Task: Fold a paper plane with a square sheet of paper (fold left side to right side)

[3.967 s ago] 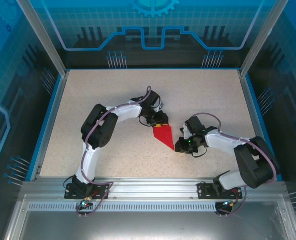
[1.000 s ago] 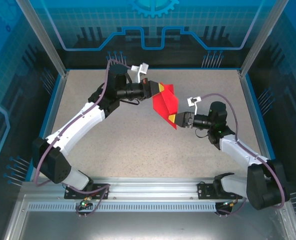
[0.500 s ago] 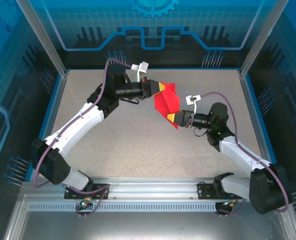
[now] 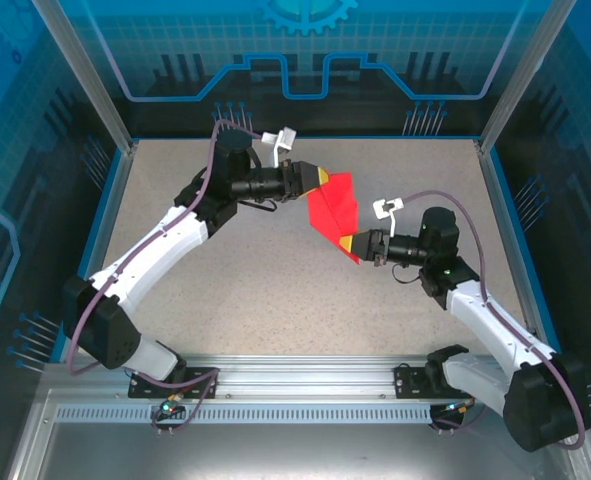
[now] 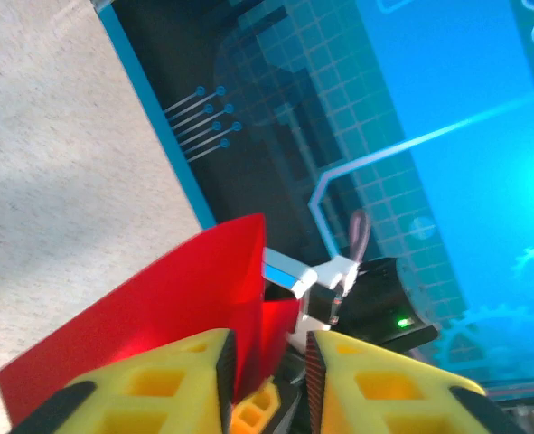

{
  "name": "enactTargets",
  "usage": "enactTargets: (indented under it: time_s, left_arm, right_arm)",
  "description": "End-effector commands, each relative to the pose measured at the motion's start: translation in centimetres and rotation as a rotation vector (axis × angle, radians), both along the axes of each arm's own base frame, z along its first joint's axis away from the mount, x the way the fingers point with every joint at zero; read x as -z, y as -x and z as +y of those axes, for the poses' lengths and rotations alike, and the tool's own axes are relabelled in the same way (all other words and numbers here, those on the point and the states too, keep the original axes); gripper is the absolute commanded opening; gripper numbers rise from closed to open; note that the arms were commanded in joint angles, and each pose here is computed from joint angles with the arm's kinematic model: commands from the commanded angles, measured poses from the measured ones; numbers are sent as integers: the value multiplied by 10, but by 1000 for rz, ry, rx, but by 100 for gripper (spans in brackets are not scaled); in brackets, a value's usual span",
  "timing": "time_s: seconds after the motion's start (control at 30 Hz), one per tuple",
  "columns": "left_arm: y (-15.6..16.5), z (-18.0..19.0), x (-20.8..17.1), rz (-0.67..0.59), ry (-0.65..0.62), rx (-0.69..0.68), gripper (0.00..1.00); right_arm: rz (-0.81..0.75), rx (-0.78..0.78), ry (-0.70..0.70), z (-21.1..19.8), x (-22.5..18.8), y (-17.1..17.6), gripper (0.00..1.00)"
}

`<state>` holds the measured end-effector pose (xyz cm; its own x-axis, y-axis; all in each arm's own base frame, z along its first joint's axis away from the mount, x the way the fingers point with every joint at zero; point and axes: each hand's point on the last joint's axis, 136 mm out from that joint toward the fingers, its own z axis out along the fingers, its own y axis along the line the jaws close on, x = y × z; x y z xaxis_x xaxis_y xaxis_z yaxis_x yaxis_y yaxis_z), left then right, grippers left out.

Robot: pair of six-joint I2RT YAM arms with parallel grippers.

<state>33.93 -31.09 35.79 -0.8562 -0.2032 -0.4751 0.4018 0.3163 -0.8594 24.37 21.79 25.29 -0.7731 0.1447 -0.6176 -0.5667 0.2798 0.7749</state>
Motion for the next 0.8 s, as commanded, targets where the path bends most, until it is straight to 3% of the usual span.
enactTargets:
  time_s: [0.0, 0.1, 0.27, 0.5, 0.67, 0.77]
  left_arm:
    - [-2, 19, 17, 2, -92, -71, 42]
    - [-3, 48, 30, -27, -234, -199, 53]
    - [2, 111, 50, -65, -457, -454, 69]
    - [22, 184, 90, -1, -625, -756, 74]
    - [43, 223, 102, 21, -697, -895, 75]
    - [49, 230, 103, 16, -711, -910, 76]
  right_arm:
    - [-8, 51, 125, -10, 9, -1, 8]
    - [0, 125, 293, -25, 25, -4, 7]
    - [10, 257, 750, -60, 55, -4, 4]
    - [-133, 371, 1441, -93, 62, -10, 4]
    - [-264, 334, 1896, -82, 66, -21, 5]
    - [-355, 279, 2082, -61, 76, -30, 4]
